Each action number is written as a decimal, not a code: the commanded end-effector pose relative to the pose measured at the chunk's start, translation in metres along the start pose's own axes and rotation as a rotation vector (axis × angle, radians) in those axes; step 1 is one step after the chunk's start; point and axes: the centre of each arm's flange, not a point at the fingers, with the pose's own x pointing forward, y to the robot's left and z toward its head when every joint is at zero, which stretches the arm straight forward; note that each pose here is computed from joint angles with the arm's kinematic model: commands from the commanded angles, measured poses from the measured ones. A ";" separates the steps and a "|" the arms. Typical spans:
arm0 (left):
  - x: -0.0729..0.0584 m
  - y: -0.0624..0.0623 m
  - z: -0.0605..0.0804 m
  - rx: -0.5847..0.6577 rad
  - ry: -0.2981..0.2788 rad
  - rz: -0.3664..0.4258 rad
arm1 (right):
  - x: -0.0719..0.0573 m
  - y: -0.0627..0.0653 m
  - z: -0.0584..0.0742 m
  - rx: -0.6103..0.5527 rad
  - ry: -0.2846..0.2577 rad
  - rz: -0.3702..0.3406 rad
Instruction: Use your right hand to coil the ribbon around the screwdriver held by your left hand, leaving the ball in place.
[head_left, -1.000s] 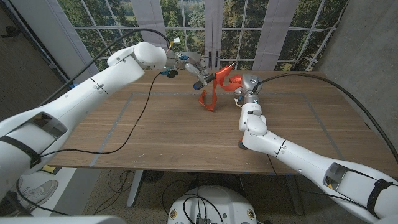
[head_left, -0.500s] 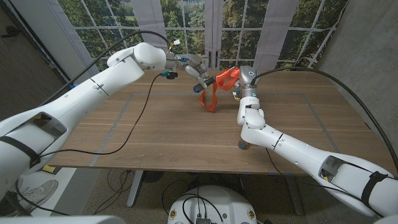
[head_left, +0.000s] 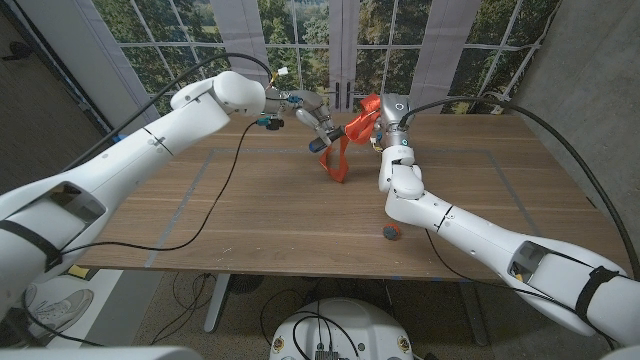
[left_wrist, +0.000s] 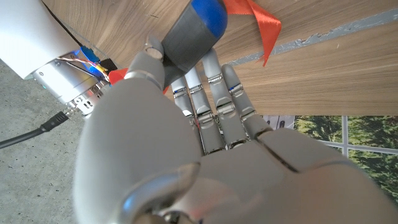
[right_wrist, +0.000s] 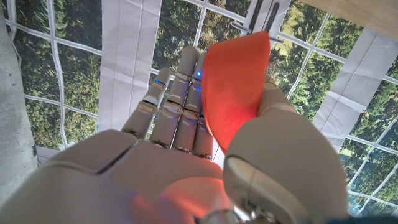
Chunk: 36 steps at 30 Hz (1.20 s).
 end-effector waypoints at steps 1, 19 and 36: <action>-0.003 -0.003 -0.006 0.003 0.016 -0.030 | 0.012 -0.020 0.009 0.011 -0.049 -0.069; 0.000 -0.012 -0.016 -0.004 0.007 -0.064 | 0.018 -0.041 0.028 -0.028 -0.150 -0.140; 0.006 -0.021 -0.029 0.021 0.021 -0.072 | 0.026 -0.063 0.054 -0.102 -0.220 -0.168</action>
